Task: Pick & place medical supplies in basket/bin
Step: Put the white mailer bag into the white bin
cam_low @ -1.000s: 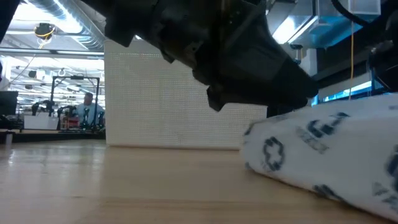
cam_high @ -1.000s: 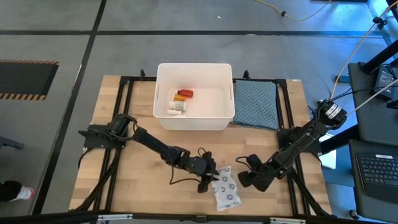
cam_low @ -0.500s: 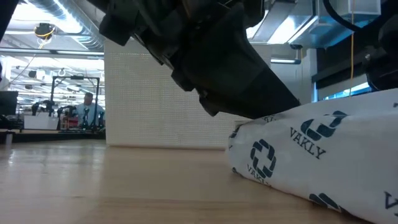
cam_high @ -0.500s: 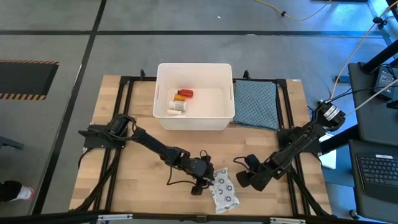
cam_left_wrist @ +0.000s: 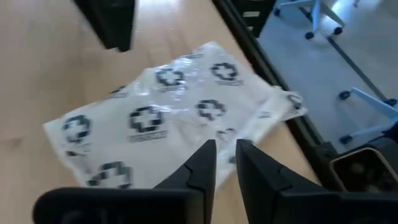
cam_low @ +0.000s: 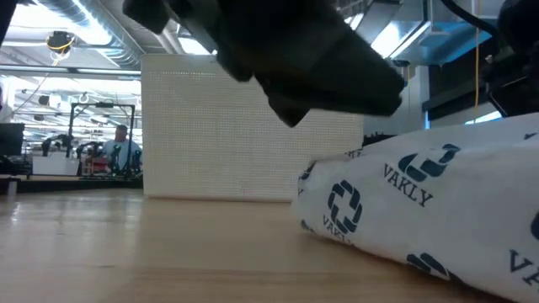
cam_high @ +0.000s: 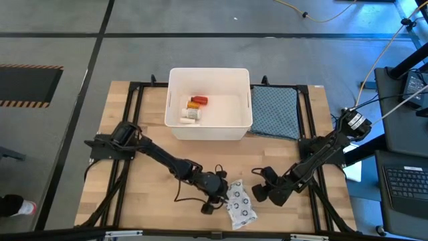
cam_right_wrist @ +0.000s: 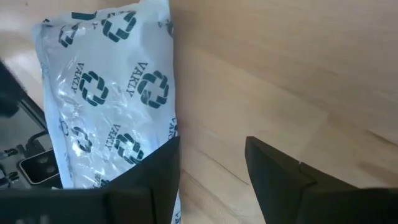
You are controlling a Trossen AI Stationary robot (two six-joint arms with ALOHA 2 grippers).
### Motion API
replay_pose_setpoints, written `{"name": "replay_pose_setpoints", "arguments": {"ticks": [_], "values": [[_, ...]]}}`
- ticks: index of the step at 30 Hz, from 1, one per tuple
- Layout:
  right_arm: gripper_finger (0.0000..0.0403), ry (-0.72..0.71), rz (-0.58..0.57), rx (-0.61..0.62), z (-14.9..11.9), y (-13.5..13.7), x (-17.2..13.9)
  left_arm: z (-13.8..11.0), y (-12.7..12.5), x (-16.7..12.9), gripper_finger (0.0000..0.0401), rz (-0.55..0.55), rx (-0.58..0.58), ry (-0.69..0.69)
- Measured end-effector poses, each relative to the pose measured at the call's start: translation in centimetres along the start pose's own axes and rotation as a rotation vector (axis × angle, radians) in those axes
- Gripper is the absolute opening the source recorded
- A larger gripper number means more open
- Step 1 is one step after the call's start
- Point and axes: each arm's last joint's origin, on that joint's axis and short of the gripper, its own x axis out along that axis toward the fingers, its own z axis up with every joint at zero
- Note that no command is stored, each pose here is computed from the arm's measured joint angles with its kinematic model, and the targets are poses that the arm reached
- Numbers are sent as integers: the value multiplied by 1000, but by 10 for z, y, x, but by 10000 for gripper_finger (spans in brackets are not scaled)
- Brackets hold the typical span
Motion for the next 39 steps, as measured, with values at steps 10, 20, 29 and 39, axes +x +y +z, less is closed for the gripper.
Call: {"name": "replay_pose_setpoints", "arguments": {"ticks": [10, 20, 29, 39], "values": [[181, 1, 2, -11, 0, 0, 0, -4, -22, 2, 21, 118, 45, -2], [181, 2, 10, -7, 0, 1, 0, -13, -21, 14, 4, 133, -41, -11], [181, 5, 24, -1, 1, 3, 0, -25, -24, 24, 3, 97, -111, 13], [181, 18, 94, -25, 1, 11, 2, -33, -22, 25, 2, 116, -75, 83]]}}
